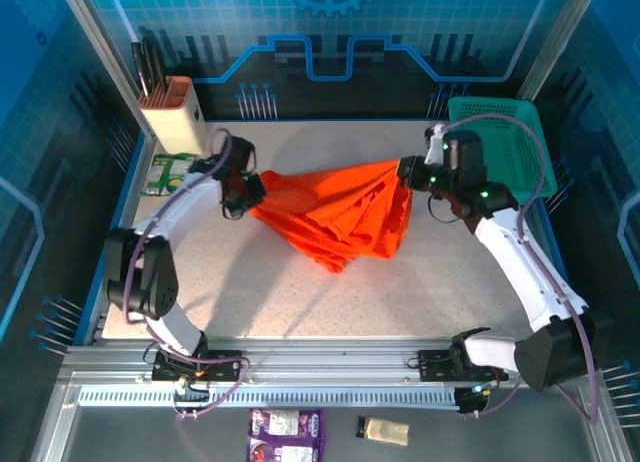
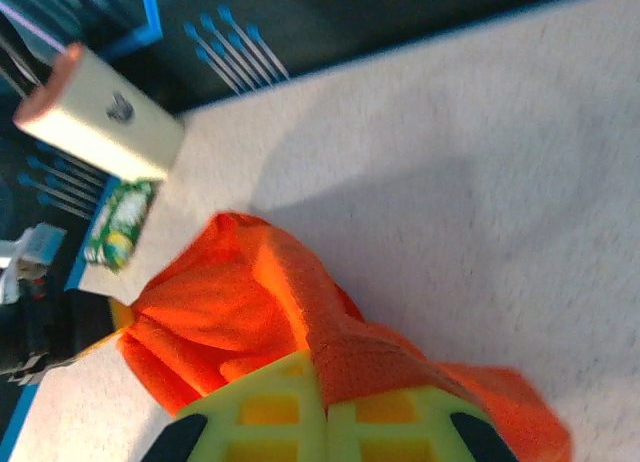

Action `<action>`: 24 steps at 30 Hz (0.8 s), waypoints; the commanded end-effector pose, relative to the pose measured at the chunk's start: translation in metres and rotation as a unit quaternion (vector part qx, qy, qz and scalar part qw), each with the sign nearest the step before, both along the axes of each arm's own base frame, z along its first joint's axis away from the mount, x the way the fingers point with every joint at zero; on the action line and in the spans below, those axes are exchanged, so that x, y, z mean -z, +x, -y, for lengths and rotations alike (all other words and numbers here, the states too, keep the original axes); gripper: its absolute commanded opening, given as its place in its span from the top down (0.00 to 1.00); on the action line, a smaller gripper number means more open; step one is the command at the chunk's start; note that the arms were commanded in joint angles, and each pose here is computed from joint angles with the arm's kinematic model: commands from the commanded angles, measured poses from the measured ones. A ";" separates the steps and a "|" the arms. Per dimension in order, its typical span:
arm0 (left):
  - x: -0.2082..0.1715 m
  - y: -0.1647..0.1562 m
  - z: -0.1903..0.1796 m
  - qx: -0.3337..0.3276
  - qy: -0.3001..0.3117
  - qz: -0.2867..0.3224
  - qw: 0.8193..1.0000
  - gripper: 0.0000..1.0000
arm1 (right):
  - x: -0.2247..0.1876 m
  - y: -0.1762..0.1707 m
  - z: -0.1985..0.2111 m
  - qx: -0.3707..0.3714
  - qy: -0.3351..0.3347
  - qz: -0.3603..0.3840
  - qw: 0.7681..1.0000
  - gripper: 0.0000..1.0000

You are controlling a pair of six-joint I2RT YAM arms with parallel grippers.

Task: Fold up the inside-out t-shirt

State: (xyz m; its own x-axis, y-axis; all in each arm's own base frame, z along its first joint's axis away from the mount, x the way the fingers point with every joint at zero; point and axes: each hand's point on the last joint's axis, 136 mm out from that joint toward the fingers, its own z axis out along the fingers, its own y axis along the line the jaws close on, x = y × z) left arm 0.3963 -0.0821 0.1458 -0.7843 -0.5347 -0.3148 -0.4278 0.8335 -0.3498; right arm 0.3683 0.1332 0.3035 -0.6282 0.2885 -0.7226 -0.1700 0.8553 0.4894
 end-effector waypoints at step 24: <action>-0.030 0.015 -0.060 0.032 -0.051 0.012 0.998 0.92 | 0.044 -0.048 0.075 0.084 -0.046 -0.070 0.993 1.00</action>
